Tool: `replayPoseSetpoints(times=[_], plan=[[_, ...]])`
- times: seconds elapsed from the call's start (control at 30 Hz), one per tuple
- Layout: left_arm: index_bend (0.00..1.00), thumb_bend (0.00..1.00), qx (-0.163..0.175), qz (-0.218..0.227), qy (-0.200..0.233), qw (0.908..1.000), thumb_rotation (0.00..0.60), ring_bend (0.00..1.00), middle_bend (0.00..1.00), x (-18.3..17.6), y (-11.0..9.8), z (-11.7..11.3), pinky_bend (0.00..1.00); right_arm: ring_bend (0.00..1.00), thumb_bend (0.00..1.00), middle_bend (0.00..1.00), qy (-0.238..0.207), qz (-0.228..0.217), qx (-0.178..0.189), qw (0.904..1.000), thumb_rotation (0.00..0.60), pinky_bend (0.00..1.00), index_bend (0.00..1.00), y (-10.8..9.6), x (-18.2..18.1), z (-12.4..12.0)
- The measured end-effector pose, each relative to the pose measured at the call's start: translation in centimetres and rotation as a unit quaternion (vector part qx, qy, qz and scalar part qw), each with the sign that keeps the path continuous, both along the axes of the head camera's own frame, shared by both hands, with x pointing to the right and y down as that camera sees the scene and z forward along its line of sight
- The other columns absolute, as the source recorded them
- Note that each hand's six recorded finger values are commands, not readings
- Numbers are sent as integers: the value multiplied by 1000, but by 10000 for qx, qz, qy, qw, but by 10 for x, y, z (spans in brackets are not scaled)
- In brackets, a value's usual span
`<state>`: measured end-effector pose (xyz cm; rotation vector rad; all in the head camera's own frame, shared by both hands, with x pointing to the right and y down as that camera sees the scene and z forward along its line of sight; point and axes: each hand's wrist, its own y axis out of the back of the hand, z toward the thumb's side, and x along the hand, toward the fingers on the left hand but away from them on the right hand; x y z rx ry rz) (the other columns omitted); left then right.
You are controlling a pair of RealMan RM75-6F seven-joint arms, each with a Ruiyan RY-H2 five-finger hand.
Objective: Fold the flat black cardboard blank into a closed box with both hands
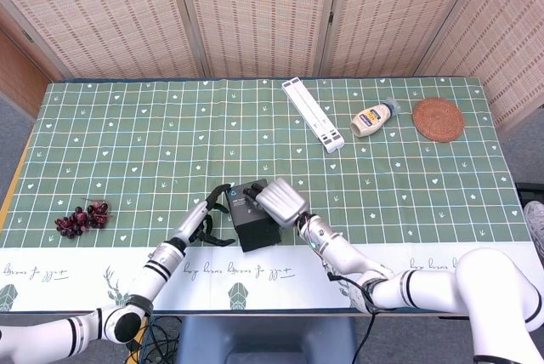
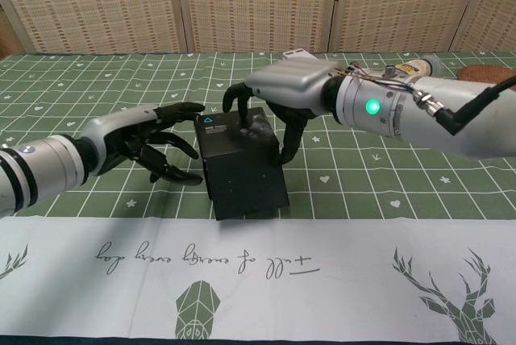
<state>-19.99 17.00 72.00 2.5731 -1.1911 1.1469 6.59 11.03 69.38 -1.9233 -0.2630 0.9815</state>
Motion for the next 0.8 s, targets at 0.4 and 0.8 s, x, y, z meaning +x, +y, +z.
replayPoseSetpoints(times=[0.4,0.8], plan=[[0,63,-22,-47,30,10000,600,280,0,-8,-1,-8,712,736,298,434,-177,14,389,9991,600,1000,407,3,1,11],[0,63,37,-76,48,10000,600,280,0,-11,-2,-11,712,734,314,411,-219,17,416,9989,600,1000,410,7,3,10]])
